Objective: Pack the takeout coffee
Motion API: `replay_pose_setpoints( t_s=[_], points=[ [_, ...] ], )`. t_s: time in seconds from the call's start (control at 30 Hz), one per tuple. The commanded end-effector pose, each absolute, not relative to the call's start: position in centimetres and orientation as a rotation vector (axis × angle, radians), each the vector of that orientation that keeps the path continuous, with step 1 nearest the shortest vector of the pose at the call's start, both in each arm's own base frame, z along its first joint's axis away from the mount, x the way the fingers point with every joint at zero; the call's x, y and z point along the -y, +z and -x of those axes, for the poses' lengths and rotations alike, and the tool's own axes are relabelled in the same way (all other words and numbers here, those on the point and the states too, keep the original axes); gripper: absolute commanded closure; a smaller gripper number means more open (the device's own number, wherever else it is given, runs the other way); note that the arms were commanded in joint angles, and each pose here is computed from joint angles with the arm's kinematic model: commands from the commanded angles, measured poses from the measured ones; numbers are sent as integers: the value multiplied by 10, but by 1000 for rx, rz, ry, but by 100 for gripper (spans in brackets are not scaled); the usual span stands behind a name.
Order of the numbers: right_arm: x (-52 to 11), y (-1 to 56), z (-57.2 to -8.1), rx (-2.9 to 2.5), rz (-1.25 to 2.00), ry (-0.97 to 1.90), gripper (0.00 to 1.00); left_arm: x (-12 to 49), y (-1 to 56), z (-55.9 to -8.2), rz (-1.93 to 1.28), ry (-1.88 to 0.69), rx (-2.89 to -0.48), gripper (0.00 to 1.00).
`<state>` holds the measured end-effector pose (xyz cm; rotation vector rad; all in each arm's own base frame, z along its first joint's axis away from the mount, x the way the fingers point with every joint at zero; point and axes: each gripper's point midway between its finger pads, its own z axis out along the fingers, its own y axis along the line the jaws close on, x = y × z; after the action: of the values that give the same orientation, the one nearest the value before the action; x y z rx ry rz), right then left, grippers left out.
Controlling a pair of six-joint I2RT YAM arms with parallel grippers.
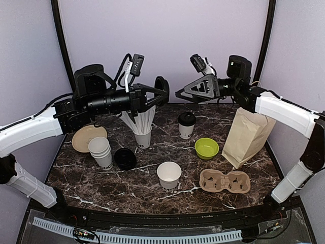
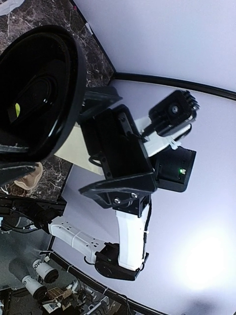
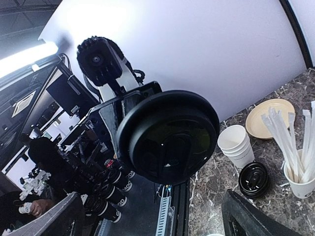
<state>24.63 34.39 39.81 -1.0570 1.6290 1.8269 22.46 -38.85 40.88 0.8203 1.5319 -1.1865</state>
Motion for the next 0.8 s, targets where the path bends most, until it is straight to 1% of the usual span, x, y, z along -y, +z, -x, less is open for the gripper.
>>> replay_pose_setpoints(
  t_s=[0.0,0.27,0.77],
  points=[
    [-358,397,-242,-1620,1077,1871,2,387,429,-218,-827,-1241,-1447,95],
    [-374,407,-236,-1586,1102,1929,2,396,422,-212,-880,-1292,-1456,94],
    [-381,405,-228,-1580,1122,1990,13,395,416,-211,-885,-1286,-1472,95]
  ],
)
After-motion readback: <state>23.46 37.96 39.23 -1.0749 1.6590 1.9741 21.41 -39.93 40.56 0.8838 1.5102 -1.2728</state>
